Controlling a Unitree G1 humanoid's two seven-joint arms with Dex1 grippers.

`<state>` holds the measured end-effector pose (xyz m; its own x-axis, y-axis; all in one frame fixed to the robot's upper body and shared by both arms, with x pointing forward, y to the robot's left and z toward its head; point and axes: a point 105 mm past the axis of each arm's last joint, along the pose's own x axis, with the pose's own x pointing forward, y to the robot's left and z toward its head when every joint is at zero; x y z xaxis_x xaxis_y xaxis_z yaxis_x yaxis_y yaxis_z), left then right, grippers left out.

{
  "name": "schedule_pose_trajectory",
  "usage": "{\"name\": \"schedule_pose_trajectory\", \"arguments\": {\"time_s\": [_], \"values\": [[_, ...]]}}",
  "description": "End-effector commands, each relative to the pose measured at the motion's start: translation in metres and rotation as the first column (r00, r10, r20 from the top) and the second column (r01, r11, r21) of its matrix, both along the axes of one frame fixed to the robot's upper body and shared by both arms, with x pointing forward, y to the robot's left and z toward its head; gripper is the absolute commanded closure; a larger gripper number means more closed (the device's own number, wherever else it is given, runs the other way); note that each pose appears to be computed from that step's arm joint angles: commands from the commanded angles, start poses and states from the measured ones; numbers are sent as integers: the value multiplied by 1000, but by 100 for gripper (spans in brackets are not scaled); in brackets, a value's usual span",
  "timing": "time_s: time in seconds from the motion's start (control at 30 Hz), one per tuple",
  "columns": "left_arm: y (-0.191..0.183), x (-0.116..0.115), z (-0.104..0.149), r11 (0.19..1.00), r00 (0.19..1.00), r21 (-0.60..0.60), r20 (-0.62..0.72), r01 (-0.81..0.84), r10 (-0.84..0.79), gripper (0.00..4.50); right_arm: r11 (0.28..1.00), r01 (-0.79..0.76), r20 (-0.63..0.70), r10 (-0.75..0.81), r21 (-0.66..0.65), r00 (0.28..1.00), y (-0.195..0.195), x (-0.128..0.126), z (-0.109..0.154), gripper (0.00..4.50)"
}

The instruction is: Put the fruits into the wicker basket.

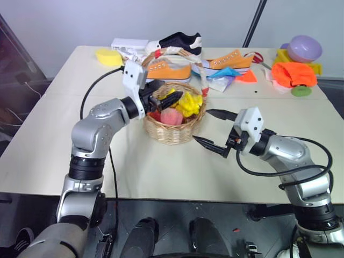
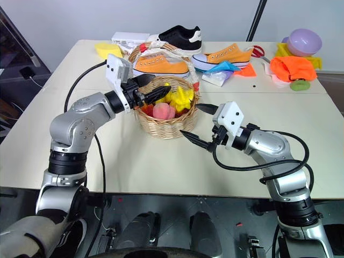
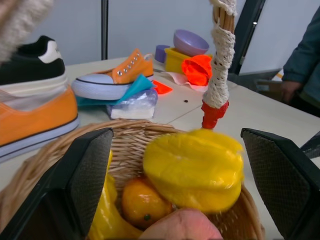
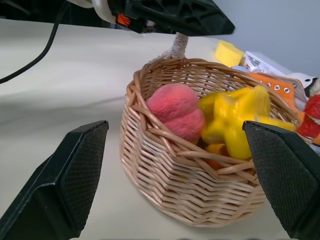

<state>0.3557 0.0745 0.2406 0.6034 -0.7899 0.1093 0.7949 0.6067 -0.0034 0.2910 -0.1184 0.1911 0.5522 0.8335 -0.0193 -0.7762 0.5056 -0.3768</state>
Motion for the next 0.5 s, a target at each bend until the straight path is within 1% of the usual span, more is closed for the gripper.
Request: {"name": "schedule_pose_trajectory", "arguments": {"time_s": [0.03, 0.07, 0.13, 0.17, 0.23, 0.27, 0.3, 0.37, 0.4, 0.47, 0.5], "values": [[6, -28, 18, 995, 993, -33, 75, 95, -93, 2, 999, 13, 50, -15, 35, 999, 0, 1, 14, 0], [9, -37, 19, 992, 989, -33, 87, 123, -120, 2, 998, 28, 50, -31, 60, 998, 0, 3, 17, 0], [23, -52, 13, 989, 987, -28, 67, 147, -145, 2, 986, 93, 37, -99, 141, 994, -3, 11, 23, 0], [34, -59, 7, 990, 987, 5, 69, 143, -143, 2, 976, 136, 36, -144, 170, 989, -4, 16, 24, 0], [56, -67, -4, 994, 993, 57, 61, 98, -102, 2, 948, 223, 39, -237, 227, 971, -5, 25, 27, 0], [67, -72, -4, 995, 993, 58, 81, 78, -82, 2, 918, 282, 10, -296, 277, 955, -7, 32, 28, 0], [78, -75, -5, 998, 995, 34, 79, 55, -58, 2, 891, 319, -28, -328, 323, 944, -5, 38, 28, 0], [99, -82, 0, 1000, 987, -29, 158, -10, 15, 2, 863, 353, -59, -357, 362, 932, 3, 45, 27, 0], [112, -81, -10, 997, 988, -43, 132, -70, 75, 2, 862, 362, -59, -366, 354, 929, 8, 50, 25, 0], [120, -92, -38, 994, 989, 49, 114, -102, 96, 2, 851, 376, -68, -378, 367, 923, 14, 59, 26, 0], [121, -97, -47, 992, 991, 65, 95, -105, 99, 2, 843, 378, -76, -379, 383, 922, 16, 63, 28, 0]]}}
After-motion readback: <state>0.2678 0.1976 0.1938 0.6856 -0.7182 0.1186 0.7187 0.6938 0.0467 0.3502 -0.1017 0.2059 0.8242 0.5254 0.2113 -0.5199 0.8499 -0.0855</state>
